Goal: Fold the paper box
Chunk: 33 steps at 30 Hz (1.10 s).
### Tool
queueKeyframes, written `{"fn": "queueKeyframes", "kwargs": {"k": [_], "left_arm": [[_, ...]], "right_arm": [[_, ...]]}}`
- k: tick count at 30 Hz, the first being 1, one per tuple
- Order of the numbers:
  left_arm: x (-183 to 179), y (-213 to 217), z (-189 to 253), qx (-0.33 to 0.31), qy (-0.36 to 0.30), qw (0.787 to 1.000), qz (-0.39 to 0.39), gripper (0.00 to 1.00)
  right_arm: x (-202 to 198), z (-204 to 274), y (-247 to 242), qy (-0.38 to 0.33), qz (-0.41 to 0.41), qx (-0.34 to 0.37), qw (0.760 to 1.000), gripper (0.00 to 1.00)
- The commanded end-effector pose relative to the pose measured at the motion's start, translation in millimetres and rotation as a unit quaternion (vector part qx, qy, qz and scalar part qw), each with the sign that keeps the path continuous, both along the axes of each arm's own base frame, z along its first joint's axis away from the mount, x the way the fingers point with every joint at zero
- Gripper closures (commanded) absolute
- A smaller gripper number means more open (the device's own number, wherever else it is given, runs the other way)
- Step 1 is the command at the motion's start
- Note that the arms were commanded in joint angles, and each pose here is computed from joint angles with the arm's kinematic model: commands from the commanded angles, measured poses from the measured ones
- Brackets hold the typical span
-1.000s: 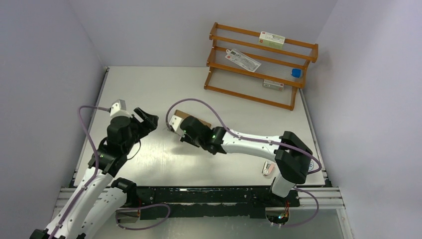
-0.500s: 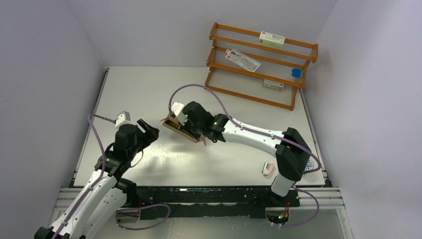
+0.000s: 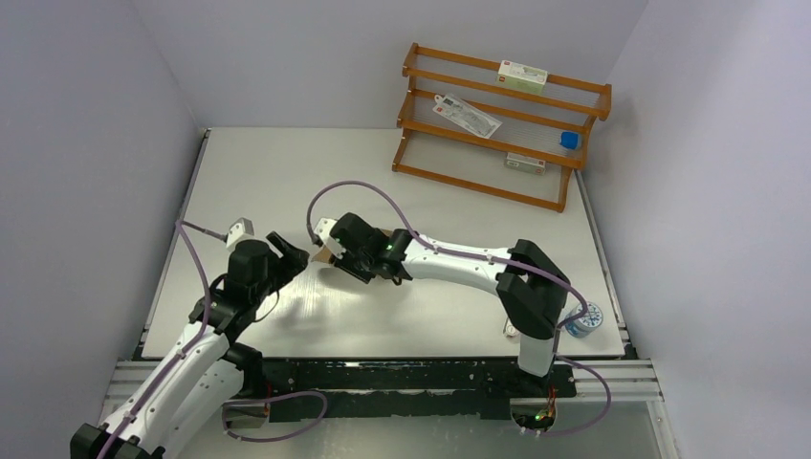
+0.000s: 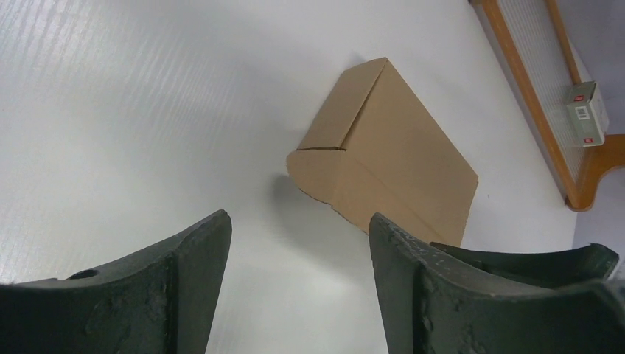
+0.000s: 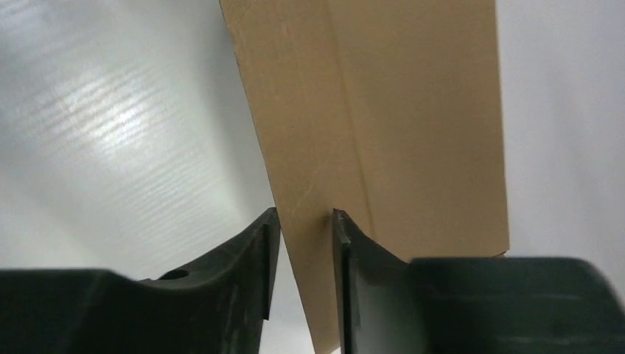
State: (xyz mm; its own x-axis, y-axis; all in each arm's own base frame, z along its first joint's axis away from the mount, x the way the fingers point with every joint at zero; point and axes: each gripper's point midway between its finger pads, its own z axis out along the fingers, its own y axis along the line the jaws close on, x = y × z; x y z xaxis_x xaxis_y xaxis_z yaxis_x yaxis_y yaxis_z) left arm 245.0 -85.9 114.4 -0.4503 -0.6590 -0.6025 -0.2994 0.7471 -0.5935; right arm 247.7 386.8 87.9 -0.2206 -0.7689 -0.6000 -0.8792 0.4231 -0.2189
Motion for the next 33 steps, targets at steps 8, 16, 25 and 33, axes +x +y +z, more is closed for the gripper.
{"fn": "queueKeyframes", "kwargs": {"k": [8,16,25,33], "left_arm": [[0.2,-15.9,10.2,-0.052,-0.011,0.998,-0.021,0.22],[-2.4,-44.2,-4.2,-0.109,0.000,0.991,-0.073,0.20],[2.0,-67.5,-21.6,-0.147,0.003,0.982,-0.119,0.23],[8.6,-71.7,-34.4,-0.134,0.010,0.982,-0.132,0.24]], "right_arm": [[16.0,81.6,-8.7,0.017,-0.016,0.105,0.994,0.36],[79.2,69.7,-29.7,0.079,-0.073,0.183,0.977,0.25],[133.2,27.8,-47.5,0.129,-0.143,0.251,0.949,0.26],[110.8,-19.4,-53.9,0.223,-0.157,0.262,0.926,0.32]]}}
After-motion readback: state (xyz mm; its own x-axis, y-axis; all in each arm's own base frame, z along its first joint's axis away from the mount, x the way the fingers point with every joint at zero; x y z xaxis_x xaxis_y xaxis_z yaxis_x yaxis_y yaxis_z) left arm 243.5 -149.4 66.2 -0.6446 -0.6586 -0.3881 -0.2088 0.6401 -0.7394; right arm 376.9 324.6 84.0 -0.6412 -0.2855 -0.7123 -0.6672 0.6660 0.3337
